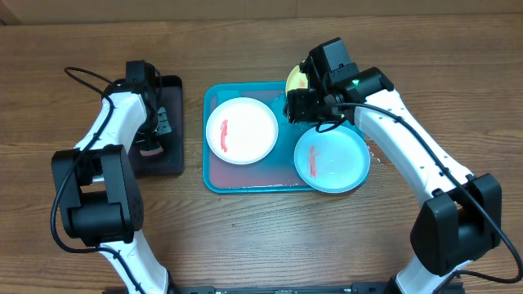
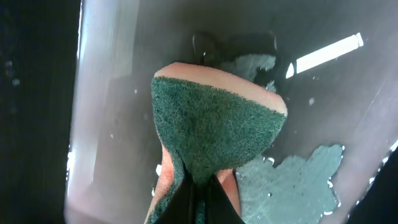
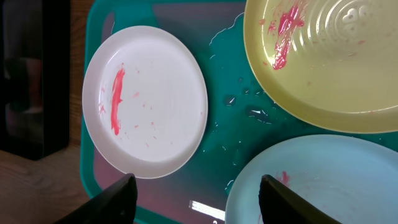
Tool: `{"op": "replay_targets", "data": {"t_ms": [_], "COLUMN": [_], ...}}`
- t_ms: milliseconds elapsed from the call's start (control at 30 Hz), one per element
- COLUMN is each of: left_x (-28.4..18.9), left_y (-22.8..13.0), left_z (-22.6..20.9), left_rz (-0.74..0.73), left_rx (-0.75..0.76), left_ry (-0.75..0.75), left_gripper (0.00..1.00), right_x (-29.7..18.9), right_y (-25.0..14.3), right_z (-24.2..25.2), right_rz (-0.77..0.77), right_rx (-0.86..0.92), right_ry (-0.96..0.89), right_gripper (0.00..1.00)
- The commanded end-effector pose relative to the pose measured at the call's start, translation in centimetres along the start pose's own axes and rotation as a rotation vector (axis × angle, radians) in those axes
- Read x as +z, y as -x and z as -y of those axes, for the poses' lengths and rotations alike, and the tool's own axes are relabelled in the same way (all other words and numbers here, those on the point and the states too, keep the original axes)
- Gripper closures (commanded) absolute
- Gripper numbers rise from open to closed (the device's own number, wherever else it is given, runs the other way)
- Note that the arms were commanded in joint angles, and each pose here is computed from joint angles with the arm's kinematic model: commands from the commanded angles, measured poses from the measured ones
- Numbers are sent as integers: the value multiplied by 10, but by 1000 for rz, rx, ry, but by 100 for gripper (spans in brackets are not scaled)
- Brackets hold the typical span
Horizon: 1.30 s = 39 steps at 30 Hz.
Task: Clean dirty plates on tray and stack at the side
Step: 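Grasp the sponge with left gripper and white plate rim with right gripper, then scrub the white plate with the sponge while right gripper holds the rim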
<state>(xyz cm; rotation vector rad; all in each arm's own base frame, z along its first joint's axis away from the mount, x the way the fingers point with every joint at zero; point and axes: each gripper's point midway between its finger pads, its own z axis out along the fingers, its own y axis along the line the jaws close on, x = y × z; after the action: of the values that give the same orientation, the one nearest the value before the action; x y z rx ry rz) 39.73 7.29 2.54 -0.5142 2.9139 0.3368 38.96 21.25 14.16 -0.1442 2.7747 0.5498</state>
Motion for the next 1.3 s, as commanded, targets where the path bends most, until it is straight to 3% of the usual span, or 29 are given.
{"op": "replay_targets", "data": {"t_ms": [0, 233, 433, 600, 1000, 1267], "left_x": [-24, -131, -183, -174, -120, -71], "left_y": [12, 42, 27, 3, -12, -31], "left_z": [1, 24, 71, 110, 155, 182], "left_rz": [37, 199, 242, 184, 99, 19], "left_rx": [6, 54, 157, 207, 198, 248], "left_ry": [-18, -222, -374, -385, -286, -223], "left_gripper": [96, 96, 96, 96, 96, 96], "right_x": [5, 24, 58, 85, 129, 146], "right_y": [2, -6, -19, -22, -19, -32], "right_z": [0, 7, 7, 9, 1, 2], "right_rz": [-4, -60, -149, -174, -116, -125], "right_rx": [1, 41, 65, 82, 80, 81], "right_ry": [-5, -15, 30, 47, -23, -96], "right_gripper": [38, 41, 44, 51, 68, 88]}}
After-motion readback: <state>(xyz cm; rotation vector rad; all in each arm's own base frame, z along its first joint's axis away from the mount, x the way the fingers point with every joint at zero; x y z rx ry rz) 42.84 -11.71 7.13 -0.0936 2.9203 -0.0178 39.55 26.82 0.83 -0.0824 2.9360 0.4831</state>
